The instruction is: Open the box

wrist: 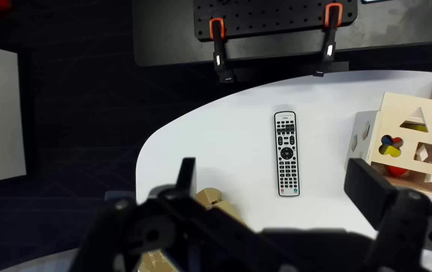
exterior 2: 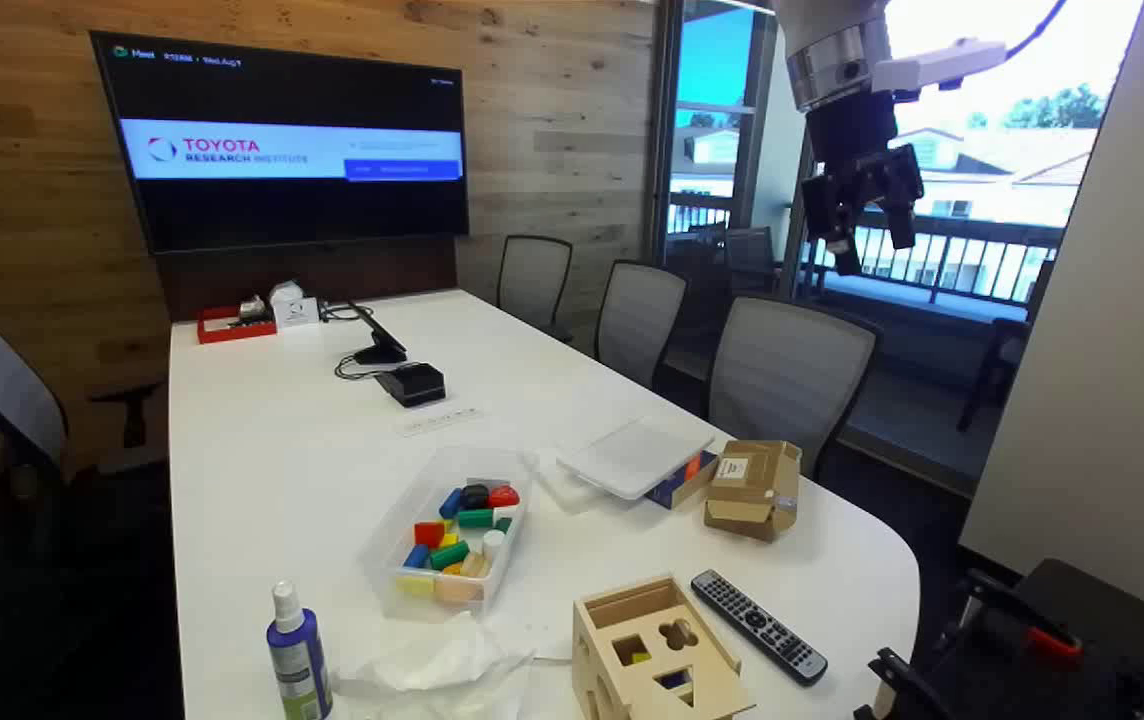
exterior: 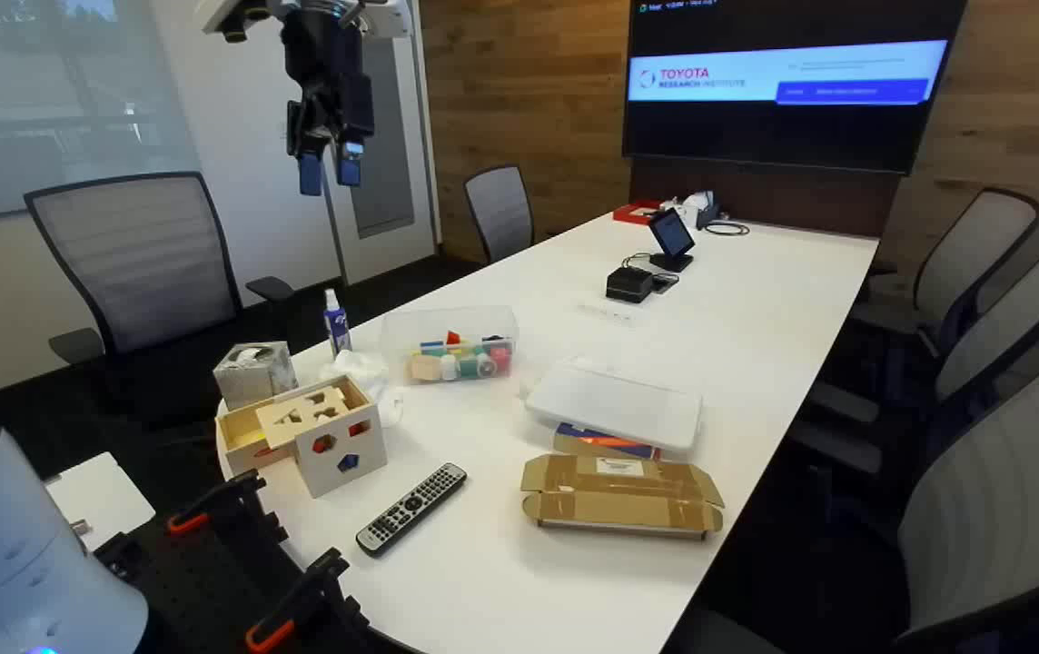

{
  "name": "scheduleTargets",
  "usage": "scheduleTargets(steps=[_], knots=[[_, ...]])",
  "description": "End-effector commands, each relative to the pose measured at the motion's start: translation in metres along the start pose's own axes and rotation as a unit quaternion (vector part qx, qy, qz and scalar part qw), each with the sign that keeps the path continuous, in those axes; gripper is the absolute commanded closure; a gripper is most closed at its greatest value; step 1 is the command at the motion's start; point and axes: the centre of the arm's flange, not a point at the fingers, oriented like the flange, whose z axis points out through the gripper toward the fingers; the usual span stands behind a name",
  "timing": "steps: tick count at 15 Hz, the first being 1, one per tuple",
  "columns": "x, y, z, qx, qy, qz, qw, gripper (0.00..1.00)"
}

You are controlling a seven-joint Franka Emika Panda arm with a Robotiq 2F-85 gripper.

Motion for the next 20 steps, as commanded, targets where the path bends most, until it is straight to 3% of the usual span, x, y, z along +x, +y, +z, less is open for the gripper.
scheduleTargets(steps=[1, 7, 11, 16, 20], knots=[[0.0, 0.0, 0.0, 0.0, 0.0, 0.0, 1.0, 0.0], [0.018, 0.088, 0.055, 0.045, 0.042, -0.097, 0.9933, 0.0], [0.041, 0.166, 0.135, 0.123, 0.094, -0.178, 0.9719, 0.0], [0.063, 0.246, 0.241, 0.242, 0.171, -0.193, 0.9354, 0.0], [0.082, 0.266, 0.291, 0.333, 0.245, -0.205, 0.8872, 0.0]])
